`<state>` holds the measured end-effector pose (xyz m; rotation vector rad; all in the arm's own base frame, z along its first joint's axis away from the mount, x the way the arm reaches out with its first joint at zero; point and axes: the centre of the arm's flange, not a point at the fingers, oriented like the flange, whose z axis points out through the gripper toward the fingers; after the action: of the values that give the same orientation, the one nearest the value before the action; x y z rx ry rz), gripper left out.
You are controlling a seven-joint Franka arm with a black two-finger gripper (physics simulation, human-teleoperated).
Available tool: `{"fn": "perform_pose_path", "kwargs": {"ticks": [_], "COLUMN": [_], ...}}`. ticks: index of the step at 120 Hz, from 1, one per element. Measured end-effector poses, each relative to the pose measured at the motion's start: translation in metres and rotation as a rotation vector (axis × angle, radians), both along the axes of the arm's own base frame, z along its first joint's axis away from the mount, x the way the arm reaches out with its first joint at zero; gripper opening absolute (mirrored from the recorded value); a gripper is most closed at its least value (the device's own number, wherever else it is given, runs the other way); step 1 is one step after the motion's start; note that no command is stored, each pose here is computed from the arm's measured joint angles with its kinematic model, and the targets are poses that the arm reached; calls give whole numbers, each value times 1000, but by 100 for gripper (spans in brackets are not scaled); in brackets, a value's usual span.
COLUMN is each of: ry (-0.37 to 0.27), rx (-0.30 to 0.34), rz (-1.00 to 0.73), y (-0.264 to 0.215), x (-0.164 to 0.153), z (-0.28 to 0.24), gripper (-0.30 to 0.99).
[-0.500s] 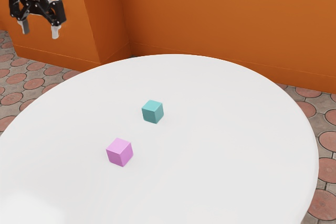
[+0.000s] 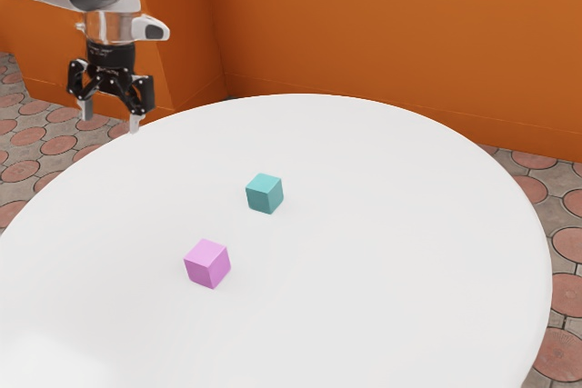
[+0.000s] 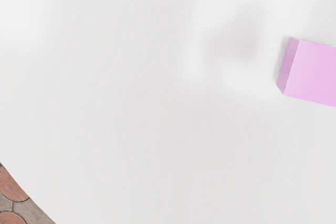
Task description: Pick up the blue block with one arm, and put the blue block on the pink block with one arm
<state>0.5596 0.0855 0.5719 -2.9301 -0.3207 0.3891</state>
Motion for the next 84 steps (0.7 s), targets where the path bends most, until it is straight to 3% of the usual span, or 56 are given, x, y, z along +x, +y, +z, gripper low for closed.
{"fn": "perform_pose_path", "kwargs": {"ticks": [39,84], "ry": [-29,-93], "rx": [50,40], "rz": [-41,-97], "y": [-4,-31], "x": [68,121], "z": [-109,-168], "gripper": [69,69]}}
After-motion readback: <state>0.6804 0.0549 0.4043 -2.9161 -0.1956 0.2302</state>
